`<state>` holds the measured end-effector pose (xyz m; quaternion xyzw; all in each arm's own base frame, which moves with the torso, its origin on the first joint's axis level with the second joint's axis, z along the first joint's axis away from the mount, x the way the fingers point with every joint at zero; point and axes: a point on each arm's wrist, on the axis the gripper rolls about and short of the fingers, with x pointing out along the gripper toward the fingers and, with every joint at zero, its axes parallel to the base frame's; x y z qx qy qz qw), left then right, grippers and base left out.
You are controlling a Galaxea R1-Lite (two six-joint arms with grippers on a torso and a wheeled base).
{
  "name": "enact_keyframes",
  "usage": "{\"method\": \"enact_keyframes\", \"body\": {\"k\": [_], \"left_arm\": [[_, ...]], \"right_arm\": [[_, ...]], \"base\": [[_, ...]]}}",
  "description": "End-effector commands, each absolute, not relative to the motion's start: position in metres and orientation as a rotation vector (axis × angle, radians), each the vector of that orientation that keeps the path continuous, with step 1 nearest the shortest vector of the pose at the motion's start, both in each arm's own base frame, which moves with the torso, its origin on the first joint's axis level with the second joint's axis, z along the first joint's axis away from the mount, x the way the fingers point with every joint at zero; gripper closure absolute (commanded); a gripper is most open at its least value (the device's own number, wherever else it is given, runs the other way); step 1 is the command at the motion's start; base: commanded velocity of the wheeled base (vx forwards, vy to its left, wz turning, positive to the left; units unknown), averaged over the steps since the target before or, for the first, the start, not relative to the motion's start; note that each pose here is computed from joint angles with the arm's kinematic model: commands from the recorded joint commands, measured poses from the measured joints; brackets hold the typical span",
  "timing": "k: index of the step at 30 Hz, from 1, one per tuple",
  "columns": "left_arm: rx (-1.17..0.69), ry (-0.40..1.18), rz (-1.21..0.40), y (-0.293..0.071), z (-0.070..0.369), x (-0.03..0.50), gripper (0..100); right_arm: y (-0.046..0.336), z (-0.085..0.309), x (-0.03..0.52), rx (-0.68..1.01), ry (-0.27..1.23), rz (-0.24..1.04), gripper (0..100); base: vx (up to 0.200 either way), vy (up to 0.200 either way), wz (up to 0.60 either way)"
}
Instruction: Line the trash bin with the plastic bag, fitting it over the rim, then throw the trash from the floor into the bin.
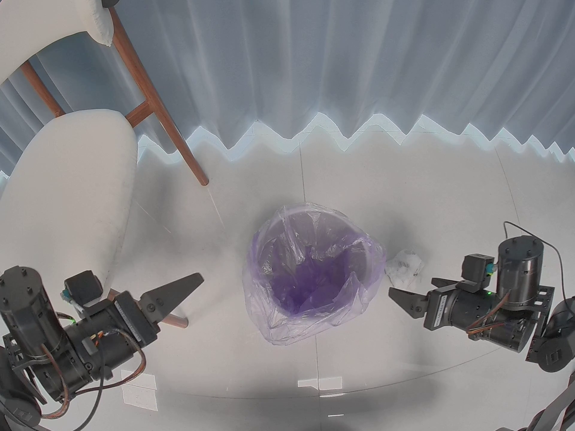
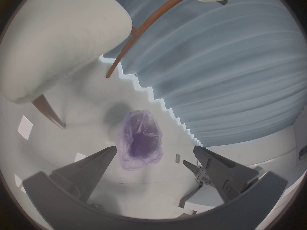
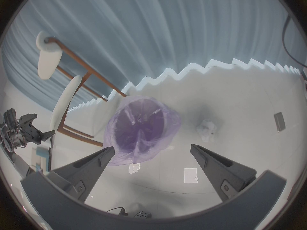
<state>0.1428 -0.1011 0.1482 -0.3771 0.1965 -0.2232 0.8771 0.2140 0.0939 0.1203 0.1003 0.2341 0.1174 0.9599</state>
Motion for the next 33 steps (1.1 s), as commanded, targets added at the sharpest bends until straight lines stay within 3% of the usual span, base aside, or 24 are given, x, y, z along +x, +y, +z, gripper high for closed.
{"method": "enact_keyframes", "body": {"k": [1, 18, 33], "left_arm": [[-0.764, 0.361, -0.460, -0.083, 0.146, 0.126, 0], [-0.785, 0.285, -0.347, -0.050, 0.134, 0.101, 0], [-0.785, 0.283, -0.338, -0.048, 0.133, 0.100, 0]], "right_arm": [[0.118, 0.101, 0.231, 0.151, 0.541, 0.293, 0], [0.152, 0.070, 0.282, 0.088, 0.579, 0.306, 0], [0.168, 0.065, 0.315, 0.099, 0.530, 0.261, 0]], "base": [[0.000, 0.000, 0.00], [0.000, 0.000, 0.00], [0.000, 0.000, 0.00]]}}
